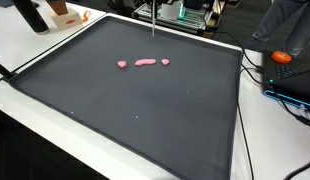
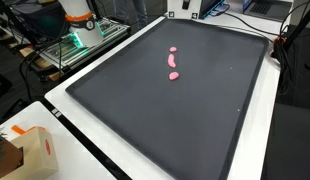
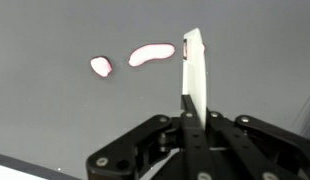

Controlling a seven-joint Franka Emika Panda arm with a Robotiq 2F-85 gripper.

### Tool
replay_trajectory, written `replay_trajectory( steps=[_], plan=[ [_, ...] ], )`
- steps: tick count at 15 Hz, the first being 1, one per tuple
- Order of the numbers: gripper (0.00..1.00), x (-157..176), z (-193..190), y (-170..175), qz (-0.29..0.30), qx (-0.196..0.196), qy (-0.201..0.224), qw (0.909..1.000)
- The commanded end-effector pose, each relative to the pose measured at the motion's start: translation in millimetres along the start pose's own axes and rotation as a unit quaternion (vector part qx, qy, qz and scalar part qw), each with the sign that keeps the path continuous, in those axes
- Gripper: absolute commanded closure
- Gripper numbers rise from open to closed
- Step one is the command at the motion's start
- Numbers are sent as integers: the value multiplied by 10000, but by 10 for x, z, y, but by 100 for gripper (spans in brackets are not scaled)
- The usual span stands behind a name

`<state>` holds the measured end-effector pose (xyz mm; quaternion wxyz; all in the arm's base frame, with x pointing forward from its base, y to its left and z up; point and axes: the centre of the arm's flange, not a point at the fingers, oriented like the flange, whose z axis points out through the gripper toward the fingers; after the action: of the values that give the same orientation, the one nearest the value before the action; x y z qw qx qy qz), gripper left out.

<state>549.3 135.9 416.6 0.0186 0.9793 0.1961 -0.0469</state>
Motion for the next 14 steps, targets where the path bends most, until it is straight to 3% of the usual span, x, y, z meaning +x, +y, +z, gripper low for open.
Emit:
replay_trajectory(
  steps=[1, 14],
  plan=[
    [99, 22, 194, 48, -11, 101, -40, 9999],
    [99, -200, 1285, 250, -494, 491, 101, 9975]
  ],
)
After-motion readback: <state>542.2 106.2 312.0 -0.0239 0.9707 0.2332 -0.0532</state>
